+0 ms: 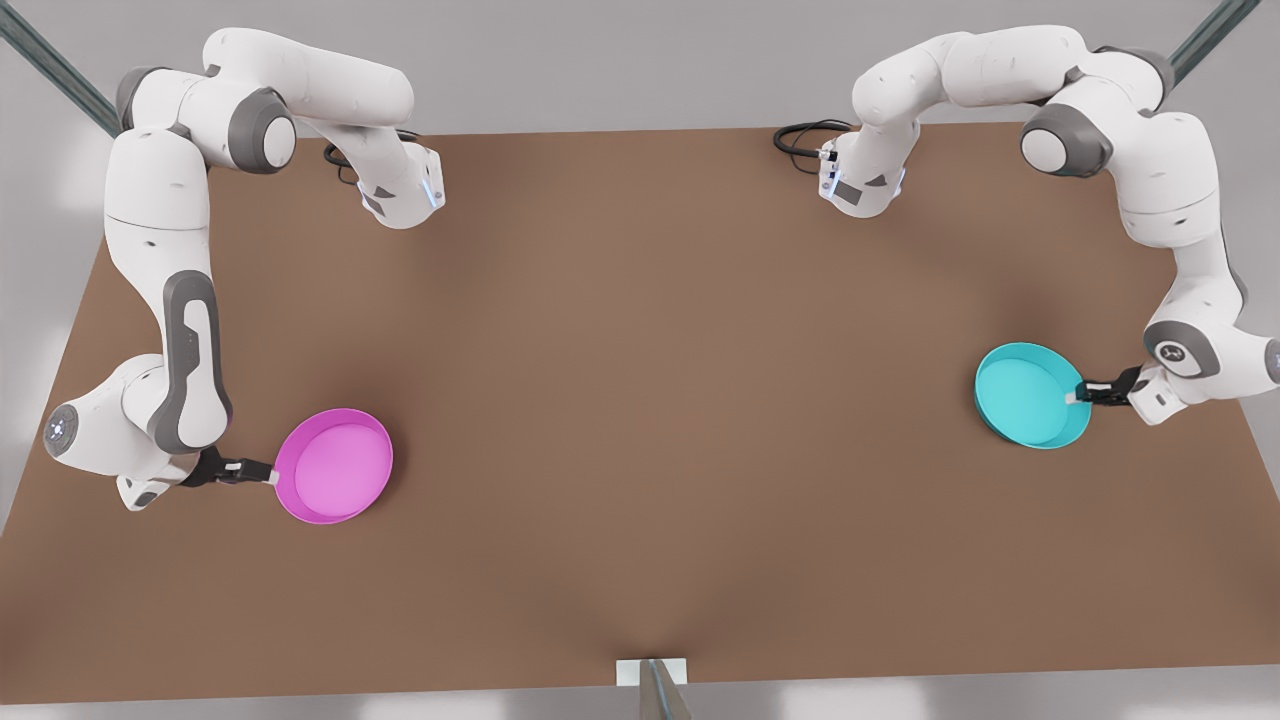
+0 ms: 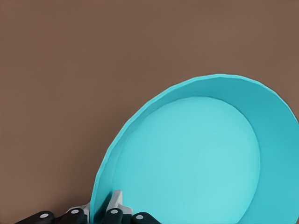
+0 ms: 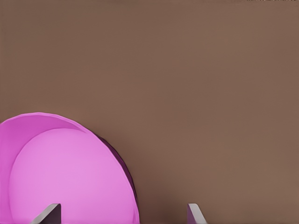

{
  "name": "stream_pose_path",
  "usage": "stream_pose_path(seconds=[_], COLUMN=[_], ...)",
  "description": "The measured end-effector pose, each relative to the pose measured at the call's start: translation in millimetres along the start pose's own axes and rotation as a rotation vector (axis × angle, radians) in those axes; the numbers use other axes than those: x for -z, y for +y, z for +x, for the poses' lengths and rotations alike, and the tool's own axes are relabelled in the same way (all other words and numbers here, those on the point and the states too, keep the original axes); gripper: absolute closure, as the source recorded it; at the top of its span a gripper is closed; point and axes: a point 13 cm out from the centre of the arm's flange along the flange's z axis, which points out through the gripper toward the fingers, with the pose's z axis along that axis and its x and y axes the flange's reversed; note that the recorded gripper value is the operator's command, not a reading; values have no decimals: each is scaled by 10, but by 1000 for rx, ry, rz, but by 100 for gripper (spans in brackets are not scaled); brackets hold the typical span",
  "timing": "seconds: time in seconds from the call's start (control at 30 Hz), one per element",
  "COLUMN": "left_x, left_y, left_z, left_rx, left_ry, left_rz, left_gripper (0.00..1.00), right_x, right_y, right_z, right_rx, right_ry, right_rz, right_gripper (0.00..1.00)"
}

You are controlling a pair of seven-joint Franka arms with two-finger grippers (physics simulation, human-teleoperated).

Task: Flip the blue plate over with the left arm, and stack the pink plate on top of the blue plate with the right arm

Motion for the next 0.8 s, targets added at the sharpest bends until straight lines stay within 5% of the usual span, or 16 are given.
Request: stream_pose_path(seconds=[0.3,0.53,0.8], left_x=[162,1086,2008], left_y=[-245,-713,-4073], left_z=[-260,-558,-1715], left_rx=[-3,-29,-373], left_ry=[-16,-95,-142], left_rz=[-24,-74,-177], left_gripper=[79,79,79], right_x=[-2,-5,-31], right_y=[-2,8,34], right_z=[-1,-3,2], right_rx=[28,44,58], right_ry=[-1,-1,3], right_rz=[0,0,-1], right_gripper=[0,0,0])
